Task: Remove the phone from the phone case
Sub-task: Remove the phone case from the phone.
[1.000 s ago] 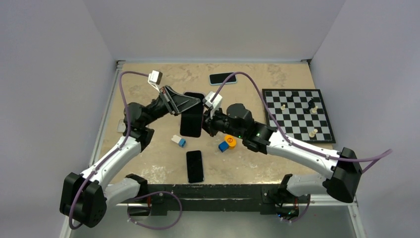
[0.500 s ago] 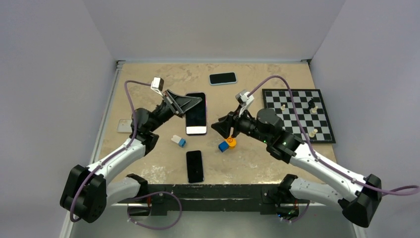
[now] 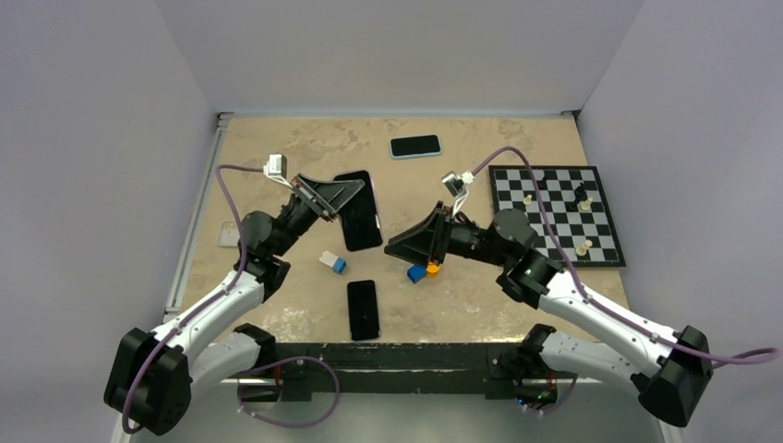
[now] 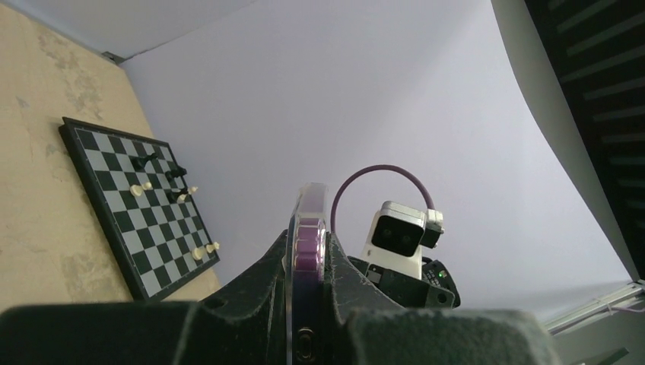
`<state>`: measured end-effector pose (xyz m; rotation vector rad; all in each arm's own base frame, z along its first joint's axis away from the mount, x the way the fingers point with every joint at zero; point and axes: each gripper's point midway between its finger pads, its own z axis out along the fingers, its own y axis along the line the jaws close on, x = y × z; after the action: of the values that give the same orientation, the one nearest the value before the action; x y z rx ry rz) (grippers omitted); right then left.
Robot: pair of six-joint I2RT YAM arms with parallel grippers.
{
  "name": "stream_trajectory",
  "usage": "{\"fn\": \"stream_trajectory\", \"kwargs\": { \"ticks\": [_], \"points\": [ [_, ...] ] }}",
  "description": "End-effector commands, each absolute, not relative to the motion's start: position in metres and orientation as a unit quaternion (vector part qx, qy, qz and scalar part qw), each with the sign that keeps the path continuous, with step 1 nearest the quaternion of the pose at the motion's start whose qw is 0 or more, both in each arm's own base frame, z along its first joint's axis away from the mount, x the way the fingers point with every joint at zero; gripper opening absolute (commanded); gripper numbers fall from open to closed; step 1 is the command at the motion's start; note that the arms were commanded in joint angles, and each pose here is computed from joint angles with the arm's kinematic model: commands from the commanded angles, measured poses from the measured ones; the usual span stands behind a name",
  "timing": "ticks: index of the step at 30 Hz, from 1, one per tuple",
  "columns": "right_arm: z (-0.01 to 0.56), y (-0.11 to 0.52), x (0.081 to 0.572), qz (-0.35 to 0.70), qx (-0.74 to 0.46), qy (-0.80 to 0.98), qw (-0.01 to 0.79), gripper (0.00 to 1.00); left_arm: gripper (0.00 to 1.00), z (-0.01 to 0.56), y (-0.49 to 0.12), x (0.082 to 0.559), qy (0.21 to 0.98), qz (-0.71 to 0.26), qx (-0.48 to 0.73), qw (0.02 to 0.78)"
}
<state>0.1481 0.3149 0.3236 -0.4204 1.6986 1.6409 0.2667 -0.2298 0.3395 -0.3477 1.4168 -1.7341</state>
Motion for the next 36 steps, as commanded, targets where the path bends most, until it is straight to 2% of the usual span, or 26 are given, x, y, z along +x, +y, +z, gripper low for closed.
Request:
{"fn": "stream_trajectory", "kwargs": {
  "ticks": [1, 15, 27, 36],
  "points": [
    [0.340, 0.322, 0.143, 0.688, -0.148, 0.626, 0.337, 0.53, 0.00, 0.362, -0.218, 0.265, 0.526, -0.702, -0.144, 0.458],
    [0.313, 0.334, 0.163, 0.676, -0.108, 0.654, 0.321, 0.47, 0.00, 0.364, -0.214, 0.262, 0.501, -0.725, -0.156, 0.447],
    [0.317, 0.324, 0.155, 0.671, -0.122, 0.647, 0.341, 0.46, 0.00, 0.362, -0.216, 0.264, 0.509, -0.715, -0.151, 0.454],
    [0.305, 0.329, 0.162, 0.666, -0.114, 0.658, 0.332, 0.42, 0.00, 0.368, -0.215, 0.259, 0.504, -0.721, -0.146, 0.453]
  ]
}}
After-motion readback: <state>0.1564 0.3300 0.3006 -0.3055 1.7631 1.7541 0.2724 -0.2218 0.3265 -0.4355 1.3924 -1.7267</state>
